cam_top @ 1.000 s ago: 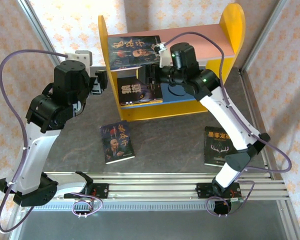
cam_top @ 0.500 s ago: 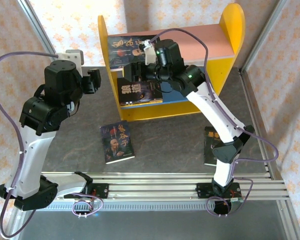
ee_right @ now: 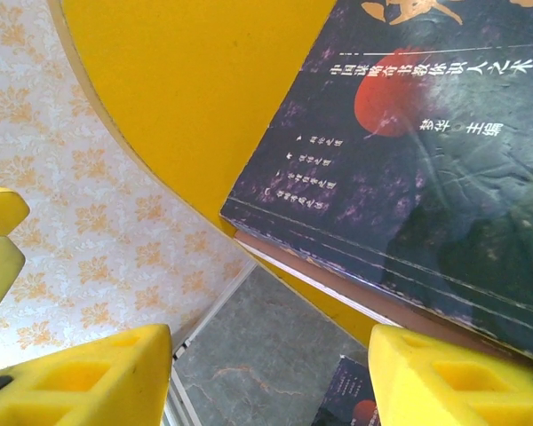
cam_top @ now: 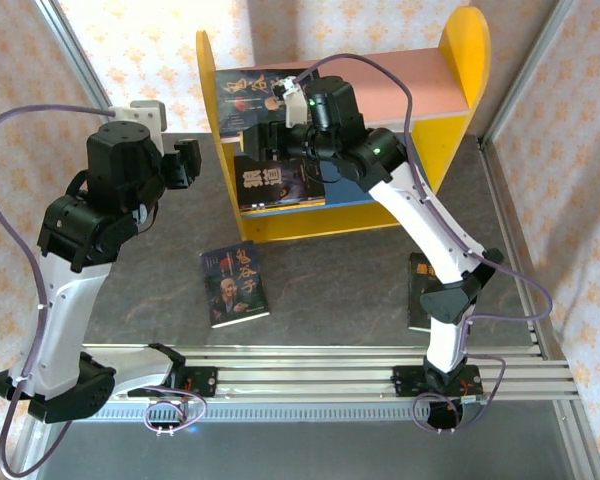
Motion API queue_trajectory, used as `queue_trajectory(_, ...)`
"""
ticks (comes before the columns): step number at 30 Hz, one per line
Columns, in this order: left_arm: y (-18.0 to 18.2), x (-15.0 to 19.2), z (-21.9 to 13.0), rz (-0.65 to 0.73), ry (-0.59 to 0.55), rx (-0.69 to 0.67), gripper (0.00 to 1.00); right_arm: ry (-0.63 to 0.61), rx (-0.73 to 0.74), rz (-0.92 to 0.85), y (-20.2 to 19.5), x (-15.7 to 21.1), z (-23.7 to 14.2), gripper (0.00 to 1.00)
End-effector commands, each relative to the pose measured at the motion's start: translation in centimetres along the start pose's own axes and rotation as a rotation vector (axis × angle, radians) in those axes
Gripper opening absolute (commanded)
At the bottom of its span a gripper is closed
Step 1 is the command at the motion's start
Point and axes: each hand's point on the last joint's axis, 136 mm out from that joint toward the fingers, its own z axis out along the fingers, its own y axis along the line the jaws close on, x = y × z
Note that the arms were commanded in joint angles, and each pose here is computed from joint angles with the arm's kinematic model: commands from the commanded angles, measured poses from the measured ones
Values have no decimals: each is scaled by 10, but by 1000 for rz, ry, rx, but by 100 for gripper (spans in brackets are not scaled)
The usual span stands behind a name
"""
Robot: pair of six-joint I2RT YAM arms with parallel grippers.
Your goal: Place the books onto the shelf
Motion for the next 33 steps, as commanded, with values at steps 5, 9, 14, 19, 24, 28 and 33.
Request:
queue_trajectory(5,1,2,-3,-4,2,14,68,-30,66,-66,4,-3,-38,60)
queue_trajectory(9,1,15,0,-20,29,15,68,-23,142,-86,-8,9,-56,61)
queue_trajectory(14,8,47,11,-48,85,-24,68,-5,219,-83,-27,32,-70,61)
queue_trajectory(19,14,119,29,-97,230,-58,68,46,304,-33,-60,75,-69,60)
queue_trajectory(24,17,211,41,-187,409,-80,67,98,328,94,-96,143,-48,57)
queue_trajectory(28,17,273,47,-263,542,-94,66,154,370,154,-116,199,-22,56)
queue_trajectory(33,17,334,53,-314,665,-117,64,247,390,211,-123,257,17,55)
